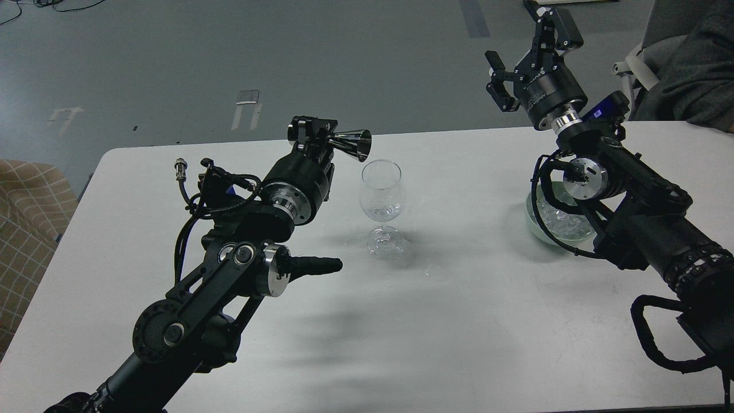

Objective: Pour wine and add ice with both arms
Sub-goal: 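Tilt the jigger with the left gripper to pour into the glass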

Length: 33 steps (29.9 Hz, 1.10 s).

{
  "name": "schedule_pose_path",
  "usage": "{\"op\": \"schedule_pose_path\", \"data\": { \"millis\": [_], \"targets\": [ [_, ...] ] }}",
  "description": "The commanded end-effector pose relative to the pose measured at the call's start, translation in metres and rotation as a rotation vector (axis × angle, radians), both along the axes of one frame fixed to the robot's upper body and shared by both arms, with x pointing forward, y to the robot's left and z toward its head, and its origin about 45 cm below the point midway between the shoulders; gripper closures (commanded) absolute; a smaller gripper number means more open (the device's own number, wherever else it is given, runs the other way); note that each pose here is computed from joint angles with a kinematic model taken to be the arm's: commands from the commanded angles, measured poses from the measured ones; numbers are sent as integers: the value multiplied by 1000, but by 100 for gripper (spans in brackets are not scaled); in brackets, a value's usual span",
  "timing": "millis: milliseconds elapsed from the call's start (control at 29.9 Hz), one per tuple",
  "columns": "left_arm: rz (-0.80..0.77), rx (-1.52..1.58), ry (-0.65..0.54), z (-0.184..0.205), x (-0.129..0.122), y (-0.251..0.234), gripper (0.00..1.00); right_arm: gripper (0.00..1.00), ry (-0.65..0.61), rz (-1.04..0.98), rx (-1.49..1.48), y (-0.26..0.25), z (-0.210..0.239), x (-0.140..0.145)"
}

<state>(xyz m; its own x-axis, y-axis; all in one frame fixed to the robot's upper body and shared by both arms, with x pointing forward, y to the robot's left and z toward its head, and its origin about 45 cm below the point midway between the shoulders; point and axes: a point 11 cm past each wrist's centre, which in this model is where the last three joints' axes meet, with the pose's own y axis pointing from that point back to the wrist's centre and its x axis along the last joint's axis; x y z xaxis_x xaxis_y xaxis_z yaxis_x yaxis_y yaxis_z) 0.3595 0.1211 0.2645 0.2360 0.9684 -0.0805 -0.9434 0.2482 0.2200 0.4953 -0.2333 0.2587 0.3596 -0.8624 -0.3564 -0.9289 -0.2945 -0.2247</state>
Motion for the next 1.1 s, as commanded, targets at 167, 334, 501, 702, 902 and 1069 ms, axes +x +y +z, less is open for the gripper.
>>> {"op": "schedule_pose_path", "data": {
  "millis": [167, 334, 501, 702, 902, 1069],
  "targets": [
    [3, 84, -57, 1, -2, -2, 100, 0, 1, 3, 3, 2, 0, 0],
    [0, 91, -55, 2, -2, -3, 100, 0, 1, 4, 4, 3, -1, 0],
    [-9, 130, -70, 0, -5, -8, 100, 0, 4, 4, 4, 3, -2, -1],
    [-27, 171, -92, -1, -10, -17, 100, 0, 5, 3, 4, 2, -3, -1],
    [-26, 248, -149, 0, -11, -19, 100, 0, 9, 1, 4, 1, -5, -2],
    [-21, 318, -198, 1, -12, -19, 100, 0, 10, 1, 5, 2, -6, -2]
  ]
}}
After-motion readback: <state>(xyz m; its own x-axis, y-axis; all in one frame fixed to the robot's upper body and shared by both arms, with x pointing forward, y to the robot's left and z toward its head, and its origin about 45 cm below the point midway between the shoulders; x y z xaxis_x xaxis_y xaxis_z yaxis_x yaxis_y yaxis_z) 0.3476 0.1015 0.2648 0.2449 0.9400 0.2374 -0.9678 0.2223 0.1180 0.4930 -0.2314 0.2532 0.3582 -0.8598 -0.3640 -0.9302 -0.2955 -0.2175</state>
